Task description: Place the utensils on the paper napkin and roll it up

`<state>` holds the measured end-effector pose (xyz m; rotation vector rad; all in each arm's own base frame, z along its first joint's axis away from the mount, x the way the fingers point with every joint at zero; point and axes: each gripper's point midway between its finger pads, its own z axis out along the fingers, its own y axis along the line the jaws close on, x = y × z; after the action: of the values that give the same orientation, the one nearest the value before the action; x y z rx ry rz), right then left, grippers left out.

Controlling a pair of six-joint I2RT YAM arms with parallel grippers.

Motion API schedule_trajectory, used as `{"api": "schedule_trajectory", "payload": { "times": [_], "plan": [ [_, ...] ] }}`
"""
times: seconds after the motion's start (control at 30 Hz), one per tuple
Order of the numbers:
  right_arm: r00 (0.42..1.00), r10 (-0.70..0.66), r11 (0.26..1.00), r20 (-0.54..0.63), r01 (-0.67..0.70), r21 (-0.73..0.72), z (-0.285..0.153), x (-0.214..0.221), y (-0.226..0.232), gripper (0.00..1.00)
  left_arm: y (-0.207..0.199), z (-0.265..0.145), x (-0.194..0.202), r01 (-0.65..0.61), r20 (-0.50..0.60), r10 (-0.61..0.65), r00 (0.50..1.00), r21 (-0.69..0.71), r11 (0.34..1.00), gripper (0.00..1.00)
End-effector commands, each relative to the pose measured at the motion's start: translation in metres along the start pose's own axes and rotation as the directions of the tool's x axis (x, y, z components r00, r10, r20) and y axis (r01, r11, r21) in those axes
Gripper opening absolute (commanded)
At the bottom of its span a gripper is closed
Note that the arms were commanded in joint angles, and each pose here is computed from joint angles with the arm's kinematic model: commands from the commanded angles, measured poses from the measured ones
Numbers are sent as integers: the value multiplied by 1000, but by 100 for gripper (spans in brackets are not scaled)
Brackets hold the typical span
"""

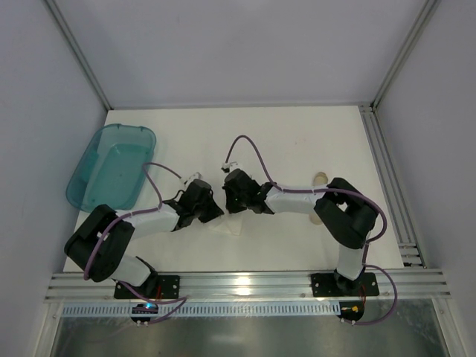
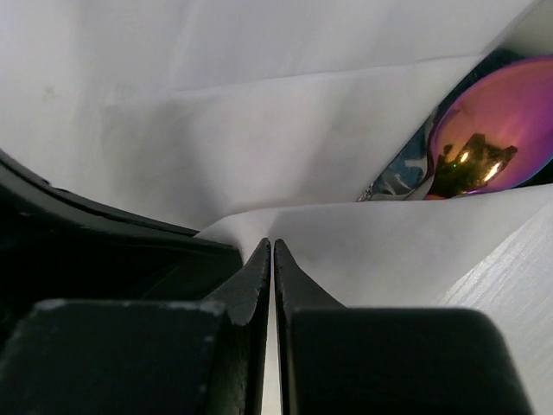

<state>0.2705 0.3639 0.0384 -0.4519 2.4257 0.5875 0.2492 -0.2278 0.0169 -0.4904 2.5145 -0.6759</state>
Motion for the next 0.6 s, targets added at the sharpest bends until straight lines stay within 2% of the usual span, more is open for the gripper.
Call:
{"api": "schedule_trajectory", "payload": {
  "times": [0.0,0.27,0.43,0.5,0.57],
  "plan": [
    [1000,26,999,7,-26,43,10,9,-5,4,81,-7,36,-57,-110,28,994,-269,961,0],
    [1000,-14,995,-25,17,95,18,29,-23,4,85,-11,36,-21,-86,-4,996,-281,960,0],
    [985,-172,983,-30,174,66,20,23,-25,4,77,-15,38,21,-84,-43,995,-242,970,0],
    [980,-197,979,-32,199,35,20,21,-20,4,74,-16,36,25,-76,-44,996,-235,972,4],
    [978,-208,978,-21,208,22,21,19,-18,4,69,-20,31,13,-66,-28,997,-226,974,13]
  ]
}}
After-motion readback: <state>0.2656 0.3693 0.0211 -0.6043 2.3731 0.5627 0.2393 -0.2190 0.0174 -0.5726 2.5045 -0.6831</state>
